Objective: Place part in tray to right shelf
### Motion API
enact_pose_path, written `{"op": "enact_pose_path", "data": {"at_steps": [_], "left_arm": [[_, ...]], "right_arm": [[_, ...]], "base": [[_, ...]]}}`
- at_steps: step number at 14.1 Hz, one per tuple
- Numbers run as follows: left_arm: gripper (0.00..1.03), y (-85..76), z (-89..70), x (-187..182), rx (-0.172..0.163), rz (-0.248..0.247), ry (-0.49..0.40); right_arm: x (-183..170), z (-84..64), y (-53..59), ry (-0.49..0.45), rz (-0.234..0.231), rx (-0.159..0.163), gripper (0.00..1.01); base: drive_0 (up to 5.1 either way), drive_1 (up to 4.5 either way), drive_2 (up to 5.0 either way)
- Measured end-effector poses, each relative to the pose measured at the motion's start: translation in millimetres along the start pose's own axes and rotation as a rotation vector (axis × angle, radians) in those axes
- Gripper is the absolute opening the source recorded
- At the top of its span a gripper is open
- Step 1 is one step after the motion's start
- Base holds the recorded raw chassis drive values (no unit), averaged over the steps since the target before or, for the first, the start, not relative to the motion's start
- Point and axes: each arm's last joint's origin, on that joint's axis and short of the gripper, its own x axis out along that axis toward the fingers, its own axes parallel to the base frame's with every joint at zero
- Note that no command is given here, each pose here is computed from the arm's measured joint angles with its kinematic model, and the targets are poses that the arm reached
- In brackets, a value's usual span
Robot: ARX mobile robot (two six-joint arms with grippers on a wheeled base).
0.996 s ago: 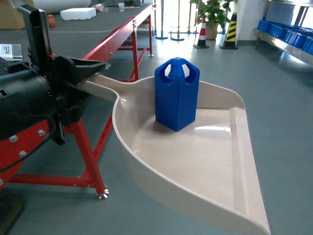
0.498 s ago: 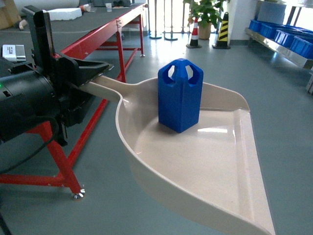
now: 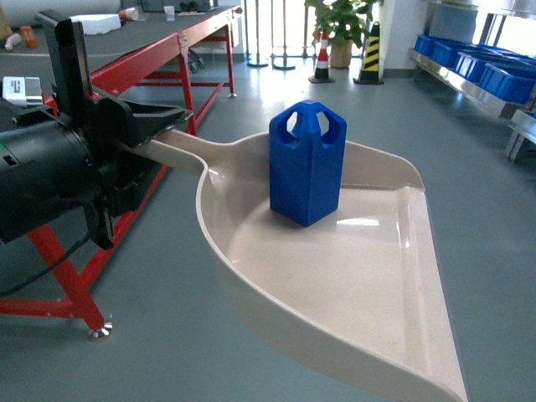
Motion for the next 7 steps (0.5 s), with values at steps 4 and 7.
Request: {"op": "enact_pose_path", "data": {"at_steps": [4,7], "left_arm": [[0.14,-0.9,-3.0,0.8,0.000,-0.005,0.014],[0.14,0.5,-0.6,-0.6,-0.001,0.001,0.003]], "right_arm": [[-0.1,-0.1,-0.4,0.002,-0.009,0.000,0.98],[-0.8,0.6,-0.2,-0.006,-0.003,0.001,0.98]], "base": [[4.8,-2.62,-2.6],[4.8,-2.62,-2.6]]}}
